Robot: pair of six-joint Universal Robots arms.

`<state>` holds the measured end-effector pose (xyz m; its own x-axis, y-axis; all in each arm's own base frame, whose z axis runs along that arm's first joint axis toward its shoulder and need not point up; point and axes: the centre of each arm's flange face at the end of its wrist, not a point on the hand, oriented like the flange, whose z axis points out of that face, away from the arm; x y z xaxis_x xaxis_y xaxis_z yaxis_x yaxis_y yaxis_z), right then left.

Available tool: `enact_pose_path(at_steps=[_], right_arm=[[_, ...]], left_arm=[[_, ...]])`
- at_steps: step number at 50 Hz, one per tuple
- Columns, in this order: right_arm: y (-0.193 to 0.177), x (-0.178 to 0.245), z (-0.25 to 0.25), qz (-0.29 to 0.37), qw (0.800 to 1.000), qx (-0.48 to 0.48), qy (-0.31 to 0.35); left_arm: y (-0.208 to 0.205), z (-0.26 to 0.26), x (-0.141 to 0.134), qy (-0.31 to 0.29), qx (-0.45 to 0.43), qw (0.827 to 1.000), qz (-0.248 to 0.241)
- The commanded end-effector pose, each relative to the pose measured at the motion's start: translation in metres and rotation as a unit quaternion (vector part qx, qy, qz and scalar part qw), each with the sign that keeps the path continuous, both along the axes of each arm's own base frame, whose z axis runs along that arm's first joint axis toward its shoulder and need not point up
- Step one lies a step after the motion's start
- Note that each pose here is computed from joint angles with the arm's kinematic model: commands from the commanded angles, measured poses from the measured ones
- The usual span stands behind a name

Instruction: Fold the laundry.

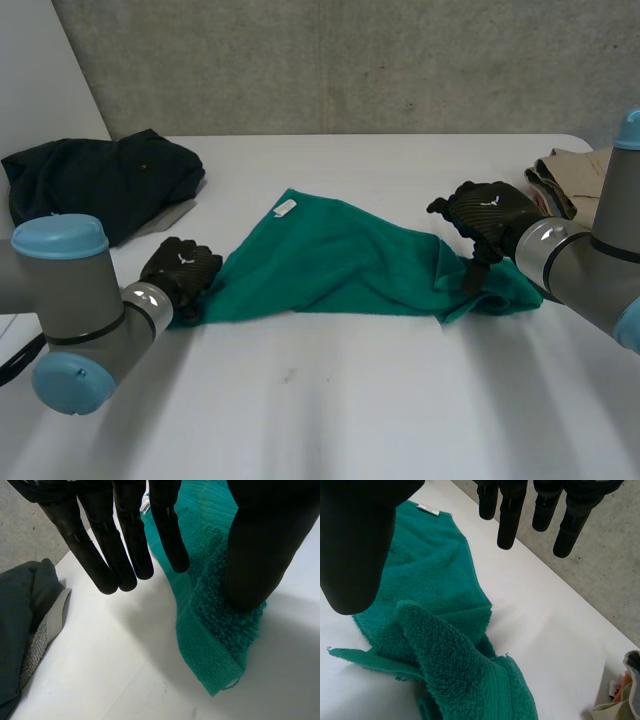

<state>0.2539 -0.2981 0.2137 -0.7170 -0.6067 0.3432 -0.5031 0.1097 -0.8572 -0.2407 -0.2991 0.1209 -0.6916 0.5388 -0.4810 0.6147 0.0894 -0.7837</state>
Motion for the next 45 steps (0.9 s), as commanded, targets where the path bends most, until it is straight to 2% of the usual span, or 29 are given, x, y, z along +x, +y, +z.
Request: enact_pose_path(at_steps=[1, 8, 12, 17, 21, 31, 37, 45], right_arm=[[0.004, 0.0, 0.004, 0.002, 1.0, -0.003, 0.001], [0.016, -0.008, 0.01, -0.011, 1.0, 0.012, 0.012], [0.035, -0.016, 0.009, -0.003, 0.999, 0.042, 0.034], [0.056, -0.017, -0.005, 0.066, 0.993, 0.027, 0.091], [0.062, -0.014, -0.018, 0.116, 0.985, -0.005, 0.125], [0.069, -0.011, -0.042, 0.175, 0.968, -0.068, 0.168], [0.058, -0.012, -0.06, 0.196, 0.953, -0.098, 0.209], [0.035, -0.011, -0.079, 0.192, 0.947, -0.131, 0.223]], left_arm=[[0.002, 0.0, -0.001, -0.011, 0.006, 1.0, -0.006], [0.005, 0.026, 0.002, -0.001, -0.008, 1.0, 0.007], [0.014, 0.065, 0.004, 0.035, -0.032, 0.999, 0.02], [0.029, 0.118, 0.005, 0.107, -0.06, 0.992, 0.028], [0.032, 0.132, 0.004, 0.135, -0.061, 0.989, 0.024], [0.028, 0.135, 0.004, 0.138, -0.055, 0.988, 0.03], [0.024, 0.134, 0.004, 0.135, -0.055, 0.989, 0.036], [0.02, 0.132, 0.005, 0.134, -0.053, 0.989, 0.039]])
